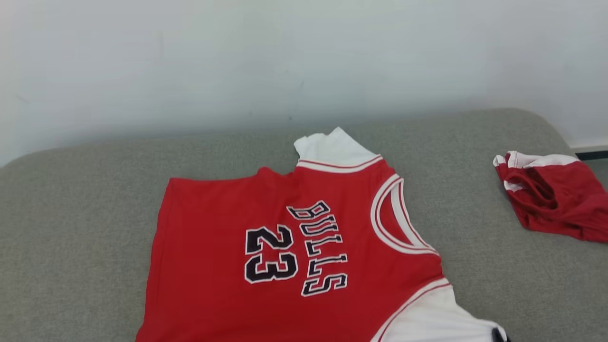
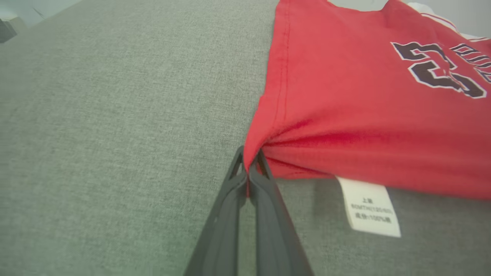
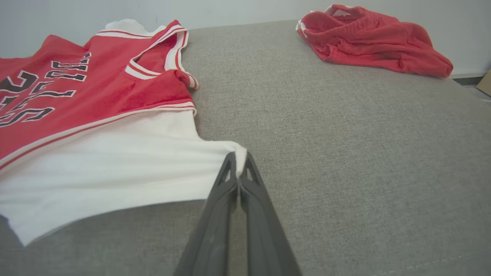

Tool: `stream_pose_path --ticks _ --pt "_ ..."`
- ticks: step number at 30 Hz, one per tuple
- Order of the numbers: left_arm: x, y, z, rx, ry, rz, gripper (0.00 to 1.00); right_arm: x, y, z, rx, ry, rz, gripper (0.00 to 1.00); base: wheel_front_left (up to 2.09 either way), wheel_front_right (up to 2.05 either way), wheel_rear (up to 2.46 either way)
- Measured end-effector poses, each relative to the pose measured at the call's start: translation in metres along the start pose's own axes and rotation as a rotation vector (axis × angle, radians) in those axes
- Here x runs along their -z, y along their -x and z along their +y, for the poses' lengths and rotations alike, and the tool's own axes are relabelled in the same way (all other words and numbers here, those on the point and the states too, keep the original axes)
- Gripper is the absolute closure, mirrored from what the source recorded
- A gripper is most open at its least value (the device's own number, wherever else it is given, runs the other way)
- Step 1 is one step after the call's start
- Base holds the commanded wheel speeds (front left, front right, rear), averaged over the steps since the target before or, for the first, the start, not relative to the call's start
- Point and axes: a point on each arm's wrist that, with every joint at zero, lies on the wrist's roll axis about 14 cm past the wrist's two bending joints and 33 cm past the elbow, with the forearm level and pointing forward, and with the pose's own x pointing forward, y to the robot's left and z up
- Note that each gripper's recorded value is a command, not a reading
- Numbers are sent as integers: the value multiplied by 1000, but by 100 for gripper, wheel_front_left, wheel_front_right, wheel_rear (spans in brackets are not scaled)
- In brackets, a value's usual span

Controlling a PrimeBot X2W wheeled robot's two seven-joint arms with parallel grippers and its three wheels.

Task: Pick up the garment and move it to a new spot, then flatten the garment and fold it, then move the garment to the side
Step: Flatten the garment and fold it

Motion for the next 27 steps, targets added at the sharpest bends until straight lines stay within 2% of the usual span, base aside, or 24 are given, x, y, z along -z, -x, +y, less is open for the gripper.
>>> stream_pose_path --ticks 8,12,20,27 --pt "8 16 7 -24 18 4 100 12 19 4 -19 17 23 100 0 0 0" --pt "1 14 0 -1 9 -18 100 2 18 11 -44 25 -10 100 0 0 0" --pt "-24 4 -19 59 -8 -90 100 -56 7 45 -170 65 -183 100 0 0 0" --pt "-56 -12 -38 108 -14 -174 100 -85 -10 53 -193 62 -260 100 0 0 0"
